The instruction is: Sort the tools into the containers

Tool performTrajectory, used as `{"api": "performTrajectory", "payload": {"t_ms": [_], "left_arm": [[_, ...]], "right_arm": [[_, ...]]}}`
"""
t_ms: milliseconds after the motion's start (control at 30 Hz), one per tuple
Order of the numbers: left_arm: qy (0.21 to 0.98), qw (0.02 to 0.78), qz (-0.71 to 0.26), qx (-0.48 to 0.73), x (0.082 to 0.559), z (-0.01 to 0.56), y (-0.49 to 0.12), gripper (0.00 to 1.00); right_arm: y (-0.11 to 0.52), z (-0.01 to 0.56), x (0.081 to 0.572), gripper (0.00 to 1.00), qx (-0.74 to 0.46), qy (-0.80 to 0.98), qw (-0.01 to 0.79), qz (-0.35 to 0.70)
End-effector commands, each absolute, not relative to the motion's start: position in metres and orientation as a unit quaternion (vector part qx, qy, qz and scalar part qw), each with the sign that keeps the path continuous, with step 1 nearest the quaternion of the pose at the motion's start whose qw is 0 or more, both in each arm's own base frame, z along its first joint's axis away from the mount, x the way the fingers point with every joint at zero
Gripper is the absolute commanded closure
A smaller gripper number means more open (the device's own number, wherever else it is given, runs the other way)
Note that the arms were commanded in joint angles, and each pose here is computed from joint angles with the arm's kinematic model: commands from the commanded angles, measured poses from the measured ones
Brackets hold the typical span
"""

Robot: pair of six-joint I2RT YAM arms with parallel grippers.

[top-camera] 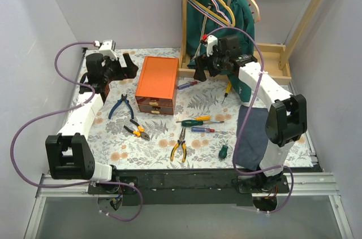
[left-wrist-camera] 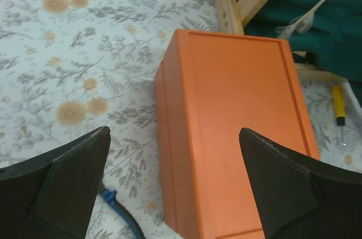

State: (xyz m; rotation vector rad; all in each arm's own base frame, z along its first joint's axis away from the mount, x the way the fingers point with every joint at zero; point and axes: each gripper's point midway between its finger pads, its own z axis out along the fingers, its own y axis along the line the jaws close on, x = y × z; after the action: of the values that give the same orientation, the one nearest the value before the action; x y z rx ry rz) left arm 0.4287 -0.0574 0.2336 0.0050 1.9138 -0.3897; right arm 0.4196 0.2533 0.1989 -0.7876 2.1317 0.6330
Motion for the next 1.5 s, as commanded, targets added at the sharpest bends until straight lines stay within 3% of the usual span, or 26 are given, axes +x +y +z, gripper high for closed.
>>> {"api": "performTrajectory", "payload": {"t_ms": [0, 67, 100, 167, 200, 267, 300, 333, 367, 667, 1100, 1467], "left_arm": [[0.813, 0.531, -0.236, 0.037, 0.441, 0.244, -0.071, 0.02], [0.821, 0.497, -0.278, 0.035, 0.444, 0.235, -0.081, 0.09], [0.824, 0.488, -0.287, 0.028, 0.444, 0.232, -0.081, 0.14], [0.829, 0.471, -0.302, 0.004, 0.444, 0.225, -0.080, 0.21], [0.829, 0.470, -0.303, 0.000, 0.443, 0.225, -0.078, 0.26], [0.832, 0.467, -0.300, -0.009, 0.441, 0.222, -0.074, 0.56], [0.834, 0.472, -0.287, -0.023, 0.441, 0.221, -0.065, 0.69], [0.837, 0.471, -0.277, -0.033, 0.440, 0.218, -0.060, 0.85], [0.840, 0.471, -0.266, -0.033, 0.438, 0.215, -0.055, 0.88], [0.873, 0.409, -0.267, -0.008, 0.402, 0.167, -0.061, 1.00], [0.887, 0.358, -0.288, 0.051, 0.336, 0.134, -0.097, 1.00], [0.878, 0.353, -0.319, 0.053, 0.332, 0.148, -0.106, 0.99]], "right_arm": [[0.288, 0.221, 0.425, 0.06, -0.312, 0.810, 0.396, 0.299], [0.291, 0.214, 0.441, 0.13, -0.293, 0.822, 0.406, 0.274], [0.292, 0.219, 0.449, 0.22, -0.284, 0.822, 0.418, 0.261], [0.296, 0.208, 0.463, 0.33, -0.275, 0.829, 0.430, 0.228], [0.299, 0.207, 0.467, 0.46, -0.276, 0.827, 0.436, 0.222], [0.304, 0.197, 0.471, 0.63, -0.273, 0.827, 0.442, 0.214], [0.304, 0.194, 0.473, 0.76, -0.271, 0.828, 0.443, 0.211], [0.305, 0.185, 0.473, 0.79, -0.256, 0.836, 0.435, 0.215], [0.306, 0.183, 0.474, 0.80, -0.255, 0.836, 0.436, 0.215], [0.326, 0.161, 0.480, 0.81, -0.284, 0.826, 0.424, 0.238], [0.394, 0.163, 0.470, 0.85, -0.324, 0.762, 0.472, 0.302], [0.437, 0.179, 0.485, 0.83, -0.321, 0.719, 0.520, 0.331]]}}
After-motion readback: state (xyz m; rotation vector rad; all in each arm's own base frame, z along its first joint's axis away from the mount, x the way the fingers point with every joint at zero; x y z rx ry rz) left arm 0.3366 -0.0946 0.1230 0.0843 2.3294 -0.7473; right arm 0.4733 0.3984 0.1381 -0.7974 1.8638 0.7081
